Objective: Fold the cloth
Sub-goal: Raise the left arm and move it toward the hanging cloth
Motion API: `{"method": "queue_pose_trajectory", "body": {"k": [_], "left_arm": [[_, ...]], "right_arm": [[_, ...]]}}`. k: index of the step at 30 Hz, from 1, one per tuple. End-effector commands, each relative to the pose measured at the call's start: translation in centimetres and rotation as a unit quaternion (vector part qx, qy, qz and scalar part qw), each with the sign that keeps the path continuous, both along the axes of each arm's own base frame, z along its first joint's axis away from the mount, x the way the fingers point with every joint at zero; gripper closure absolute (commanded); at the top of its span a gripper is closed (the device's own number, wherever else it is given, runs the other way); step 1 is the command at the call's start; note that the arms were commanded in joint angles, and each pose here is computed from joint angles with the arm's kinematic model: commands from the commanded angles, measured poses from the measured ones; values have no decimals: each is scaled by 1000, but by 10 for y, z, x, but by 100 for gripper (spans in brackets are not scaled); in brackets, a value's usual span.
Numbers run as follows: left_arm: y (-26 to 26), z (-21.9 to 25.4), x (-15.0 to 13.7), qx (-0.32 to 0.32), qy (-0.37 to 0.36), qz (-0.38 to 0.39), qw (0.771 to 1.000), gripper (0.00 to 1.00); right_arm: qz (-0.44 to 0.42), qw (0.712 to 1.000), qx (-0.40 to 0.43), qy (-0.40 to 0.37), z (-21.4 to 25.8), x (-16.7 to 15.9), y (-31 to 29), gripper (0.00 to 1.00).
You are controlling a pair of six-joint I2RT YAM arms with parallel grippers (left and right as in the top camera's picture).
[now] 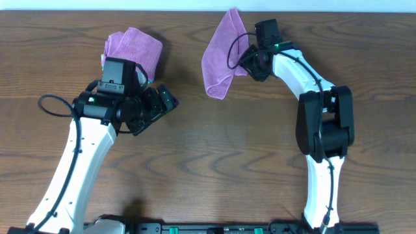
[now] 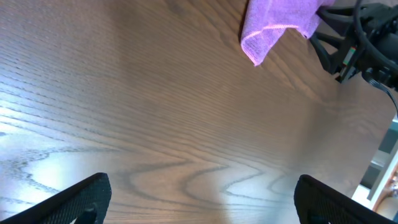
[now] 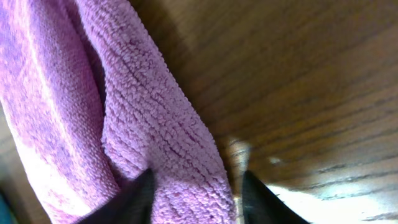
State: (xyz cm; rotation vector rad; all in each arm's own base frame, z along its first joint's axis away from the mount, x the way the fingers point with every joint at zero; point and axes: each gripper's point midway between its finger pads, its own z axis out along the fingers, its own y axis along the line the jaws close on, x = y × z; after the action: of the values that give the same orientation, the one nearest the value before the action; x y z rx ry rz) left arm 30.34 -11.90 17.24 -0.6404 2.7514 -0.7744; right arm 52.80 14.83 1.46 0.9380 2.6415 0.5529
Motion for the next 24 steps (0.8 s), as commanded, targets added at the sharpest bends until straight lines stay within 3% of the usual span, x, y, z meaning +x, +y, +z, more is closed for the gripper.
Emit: {"method": "queue_pose_trajectory", "body": {"k": [1,4,7,14,24], "left_arm": [[-6,11,3,-13,-15,-14,1000,5],[-9,13,3,-21,-16,-16,1000,5],[-9,13,2,-22,-15,-17,1000,5],[-13,14,1,-34,-12,-22,999,5],[-10,-19,5,-23,17,-4,1000,5]], "right_arm": [[-2,1000,0,10,-12,-1,-1,68],[-3,1000,-2,8,-12,0,-1,79],[-1,1000,-6,7,-12,0,-2,99],[49,998,-32,21,-5,-16,-5,99],[72,993,-69,63,58,-66,-22,99]]}}
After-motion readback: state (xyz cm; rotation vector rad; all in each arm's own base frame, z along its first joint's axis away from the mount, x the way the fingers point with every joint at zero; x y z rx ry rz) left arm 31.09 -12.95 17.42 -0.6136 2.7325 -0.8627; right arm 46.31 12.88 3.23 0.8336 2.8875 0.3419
